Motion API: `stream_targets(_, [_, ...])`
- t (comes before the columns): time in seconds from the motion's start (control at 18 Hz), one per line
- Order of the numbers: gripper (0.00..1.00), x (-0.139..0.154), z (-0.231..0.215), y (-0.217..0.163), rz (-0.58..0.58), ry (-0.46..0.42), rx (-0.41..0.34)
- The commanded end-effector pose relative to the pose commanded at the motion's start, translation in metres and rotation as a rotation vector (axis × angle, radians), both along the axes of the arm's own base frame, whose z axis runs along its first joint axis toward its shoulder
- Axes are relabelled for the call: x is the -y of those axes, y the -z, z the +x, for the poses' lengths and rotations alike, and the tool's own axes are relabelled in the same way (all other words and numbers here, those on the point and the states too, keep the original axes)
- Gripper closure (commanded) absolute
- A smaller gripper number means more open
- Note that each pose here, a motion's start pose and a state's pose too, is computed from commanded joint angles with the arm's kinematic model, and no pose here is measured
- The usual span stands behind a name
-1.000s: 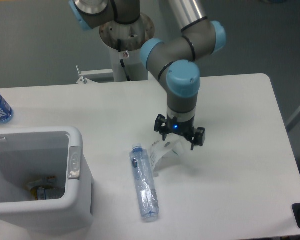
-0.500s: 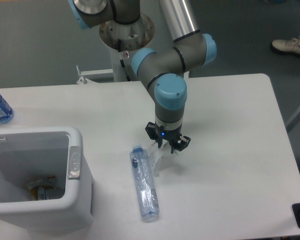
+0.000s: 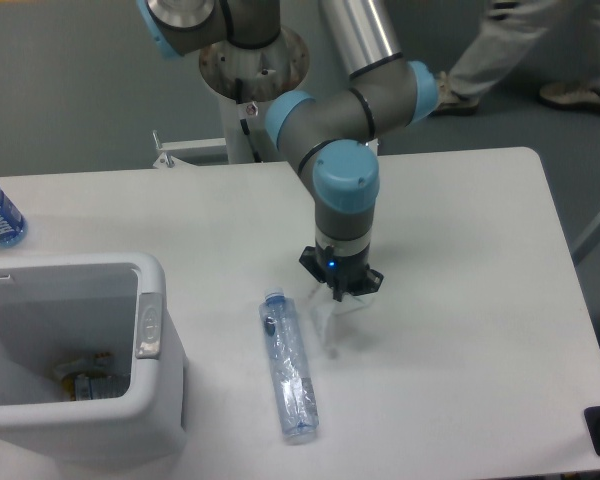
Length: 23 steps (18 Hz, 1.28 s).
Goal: Place the trash in the trash can
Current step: 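Close the gripper on the white tissue and lift it, then carry the tissue over the white bin and open the gripper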
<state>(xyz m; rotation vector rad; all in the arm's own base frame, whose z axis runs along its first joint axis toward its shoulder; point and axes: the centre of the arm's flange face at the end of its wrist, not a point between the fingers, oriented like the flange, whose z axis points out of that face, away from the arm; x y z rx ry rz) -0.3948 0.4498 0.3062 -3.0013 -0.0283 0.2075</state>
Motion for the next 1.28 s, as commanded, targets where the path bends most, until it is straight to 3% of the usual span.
stream_targets(0.17, [1.00, -0.004, -0.030, -0.051, 0.124, -0.052, -0.040])
stream_targets(0.39, [1.00, -0.009, -0.069, -0.138, 0.420, -0.301, 0.014])
stream_targets(0.72, [1.00, -0.010, -0.073, -0.214, 0.614, -0.544, 0.067])
stream_targets(0.89, [1.00, -0.011, -0.049, -0.241, 0.664, -0.609, 0.094])
stream_targets(1.06, [1.00, -0.035, -0.006, -0.261, 0.702, -0.627, 0.138])
stream_targets(1.28, [1.00, -0.088, 0.078, -0.265, 0.693, -0.508, 0.205])
